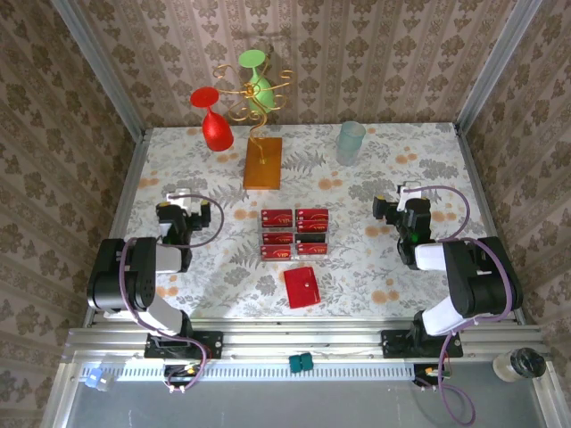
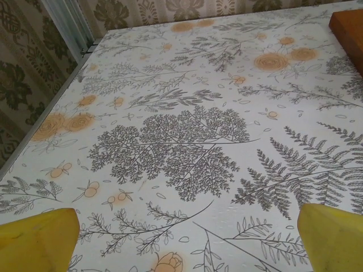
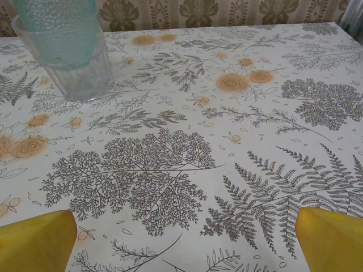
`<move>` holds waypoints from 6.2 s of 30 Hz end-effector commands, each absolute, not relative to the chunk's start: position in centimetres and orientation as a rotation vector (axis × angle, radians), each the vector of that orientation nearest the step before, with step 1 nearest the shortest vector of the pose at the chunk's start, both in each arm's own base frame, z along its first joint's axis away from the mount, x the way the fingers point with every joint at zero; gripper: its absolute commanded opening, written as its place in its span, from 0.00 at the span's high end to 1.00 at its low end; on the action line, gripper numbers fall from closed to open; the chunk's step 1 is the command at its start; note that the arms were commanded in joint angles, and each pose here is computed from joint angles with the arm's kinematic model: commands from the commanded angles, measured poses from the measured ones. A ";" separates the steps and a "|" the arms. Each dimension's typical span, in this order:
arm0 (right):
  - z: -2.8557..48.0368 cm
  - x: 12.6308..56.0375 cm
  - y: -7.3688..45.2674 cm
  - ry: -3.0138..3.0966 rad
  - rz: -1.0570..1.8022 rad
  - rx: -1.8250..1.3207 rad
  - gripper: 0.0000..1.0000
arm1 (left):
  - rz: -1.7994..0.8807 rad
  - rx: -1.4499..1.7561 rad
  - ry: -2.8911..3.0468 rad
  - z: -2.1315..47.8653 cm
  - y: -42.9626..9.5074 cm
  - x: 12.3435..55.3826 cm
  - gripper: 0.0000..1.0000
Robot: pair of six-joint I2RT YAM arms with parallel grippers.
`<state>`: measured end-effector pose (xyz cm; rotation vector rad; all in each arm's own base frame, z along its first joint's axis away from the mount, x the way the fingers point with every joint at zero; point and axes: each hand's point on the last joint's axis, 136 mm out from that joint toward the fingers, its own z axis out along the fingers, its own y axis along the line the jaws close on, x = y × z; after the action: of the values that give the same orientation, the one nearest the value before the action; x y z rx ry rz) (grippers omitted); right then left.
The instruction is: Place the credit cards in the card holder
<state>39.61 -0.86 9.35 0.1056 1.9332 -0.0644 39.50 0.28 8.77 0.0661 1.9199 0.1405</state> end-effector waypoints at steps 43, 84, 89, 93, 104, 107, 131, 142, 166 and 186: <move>10.0 39.9 -1.3 1.913 -0.064 0.116 0.00 | 0.114 0.074 1.896 9.7 0.0 40.0 0.00; 7.5 24.7 15.5 2.563 0.348 -0.088 0.15 | -0.068 -0.304 2.422 8.3 -8.9 29.0 0.00; 6.7 24.5 17.3 2.580 0.321 -0.133 0.15 | -0.054 -0.254 2.460 7.2 -10.5 29.8 0.00; 6.2 25.1 18.1 2.593 0.282 -0.162 0.15 | -0.024 -0.205 2.482 6.8 -11.7 30.5 0.00; 5.2 27.0 18.2 2.616 0.165 -0.128 0.15 | -0.030 -0.153 2.492 5.9 -13.8 31.9 0.00; 4.9 27.6 17.6 2.618 0.097 -0.084 0.15 | -0.038 -0.135 2.497 5.8 -14.6 32.6 0.00; 4.5 34.2 9.2 2.630 -0.059 0.323 0.15 | -0.170 0.029 2.451 7.0 -26.2 41.2 0.00; 4.6 34.9 7.7 2.640 -0.043 0.363 0.14 | -0.188 0.105 2.442 7.5 -30.6 44.7 0.00; 9.9 24.5 19.3 2.697 0.756 0.040 0.31 | -0.273 -0.020 2.378 13.3 -21.3 36.4 0.00; 4.3 15.9 24.1 2.881 0.951 0.050 0.54 | -0.345 -0.051 2.407 11.3 -20.7 30.1 0.00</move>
<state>16.25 23.12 4.57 0.0061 2.8769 0.9044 30.07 -20.67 11.03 -0.0280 2.4246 -0.3440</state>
